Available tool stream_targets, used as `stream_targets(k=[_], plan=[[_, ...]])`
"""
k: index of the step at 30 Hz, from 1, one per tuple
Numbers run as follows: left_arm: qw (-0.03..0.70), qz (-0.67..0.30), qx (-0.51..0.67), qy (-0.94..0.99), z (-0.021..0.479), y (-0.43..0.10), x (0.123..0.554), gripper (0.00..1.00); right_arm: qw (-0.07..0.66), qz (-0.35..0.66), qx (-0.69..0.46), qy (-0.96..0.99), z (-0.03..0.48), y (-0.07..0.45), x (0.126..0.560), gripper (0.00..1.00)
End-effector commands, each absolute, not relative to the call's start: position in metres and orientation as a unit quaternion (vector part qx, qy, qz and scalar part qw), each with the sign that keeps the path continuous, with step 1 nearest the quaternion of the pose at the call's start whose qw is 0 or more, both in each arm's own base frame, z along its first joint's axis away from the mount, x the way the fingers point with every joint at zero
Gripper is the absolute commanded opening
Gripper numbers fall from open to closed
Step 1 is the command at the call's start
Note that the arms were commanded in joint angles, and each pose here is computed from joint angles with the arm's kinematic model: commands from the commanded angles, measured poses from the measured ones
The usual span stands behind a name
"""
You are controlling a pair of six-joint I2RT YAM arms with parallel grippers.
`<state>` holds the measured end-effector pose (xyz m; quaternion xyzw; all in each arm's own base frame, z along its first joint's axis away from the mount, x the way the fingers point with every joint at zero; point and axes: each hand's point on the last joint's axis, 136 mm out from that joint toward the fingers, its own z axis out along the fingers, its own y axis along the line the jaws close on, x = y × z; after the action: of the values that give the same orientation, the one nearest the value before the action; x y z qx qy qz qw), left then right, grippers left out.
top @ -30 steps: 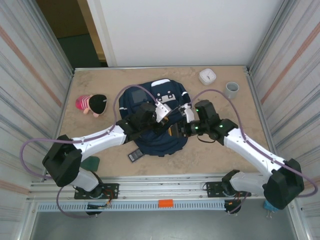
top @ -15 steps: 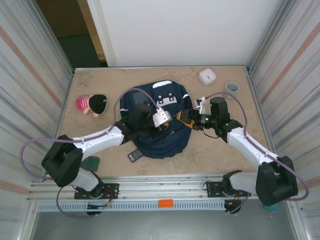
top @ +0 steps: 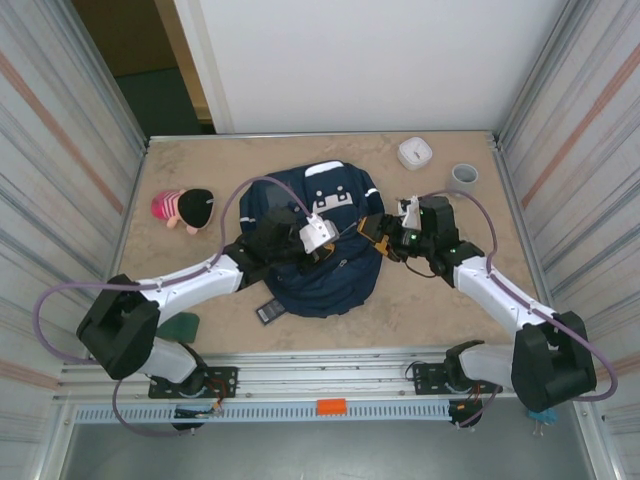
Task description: Pack books, pencil case, and school supplies into a backpack
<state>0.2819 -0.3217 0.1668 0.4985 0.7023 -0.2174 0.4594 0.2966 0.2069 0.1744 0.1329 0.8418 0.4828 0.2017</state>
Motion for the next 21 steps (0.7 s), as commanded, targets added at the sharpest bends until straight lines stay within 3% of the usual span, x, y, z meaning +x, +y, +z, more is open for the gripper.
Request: stream_targets(k=[1,21], plan=[[0.526,-0.242,0.484,0.656,0.218,-0.328,0.284,0.00,0.199,0.488,0.159,0.835,0.173,0.205,0.300,0.69],[0.501,-0.264,0.555,0.609,0.213,-0.337,0.256,0.00,0.169,0.545,0.162,0.805,0.184,0.256,0.313,0.69]])
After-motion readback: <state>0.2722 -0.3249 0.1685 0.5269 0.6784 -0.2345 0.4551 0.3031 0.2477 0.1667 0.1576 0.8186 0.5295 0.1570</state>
